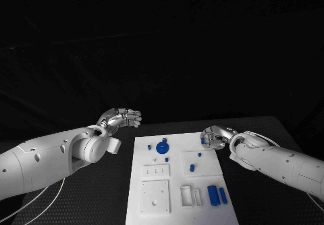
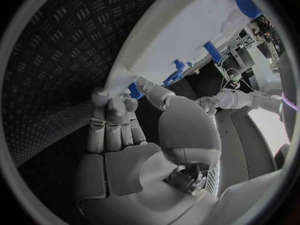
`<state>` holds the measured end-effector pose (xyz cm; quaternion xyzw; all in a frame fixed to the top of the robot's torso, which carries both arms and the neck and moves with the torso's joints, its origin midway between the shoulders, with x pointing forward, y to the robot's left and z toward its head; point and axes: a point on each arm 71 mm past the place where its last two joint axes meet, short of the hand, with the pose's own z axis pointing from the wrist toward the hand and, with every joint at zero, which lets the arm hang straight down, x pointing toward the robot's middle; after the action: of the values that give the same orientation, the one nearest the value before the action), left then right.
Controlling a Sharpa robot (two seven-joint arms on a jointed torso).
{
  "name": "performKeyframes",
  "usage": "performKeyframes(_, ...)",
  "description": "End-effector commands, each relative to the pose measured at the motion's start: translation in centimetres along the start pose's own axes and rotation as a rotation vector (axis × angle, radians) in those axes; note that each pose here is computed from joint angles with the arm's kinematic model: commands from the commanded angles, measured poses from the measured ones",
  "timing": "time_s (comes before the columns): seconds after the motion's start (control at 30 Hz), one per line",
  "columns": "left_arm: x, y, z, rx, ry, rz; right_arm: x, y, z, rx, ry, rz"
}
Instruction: Assemble the parts on the task board
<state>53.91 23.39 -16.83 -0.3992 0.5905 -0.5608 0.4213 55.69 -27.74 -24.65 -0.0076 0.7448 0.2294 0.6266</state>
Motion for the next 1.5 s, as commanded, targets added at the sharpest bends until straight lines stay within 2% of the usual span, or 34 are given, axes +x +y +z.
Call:
performKeyframes(0.03, 0.24, -0.12, 0.01, 0.008, 0.019, -0.002, 0.3, 0.1, 0.0, -0.002, 0.018, -0.001)
performKeyframes(1.03, 0.29, -0.08, 0.10, 0.004, 0.021, 0.002, 0.3, 0.3, 0.0, -0.009, -0.005, -0.020)
performKeyframes(1.5, 0.98, -0.02, 0.16, -0.009, 0.063, 0.045, 0.3, 1.4, 0.0, -0.005, -0.029, -0.008)
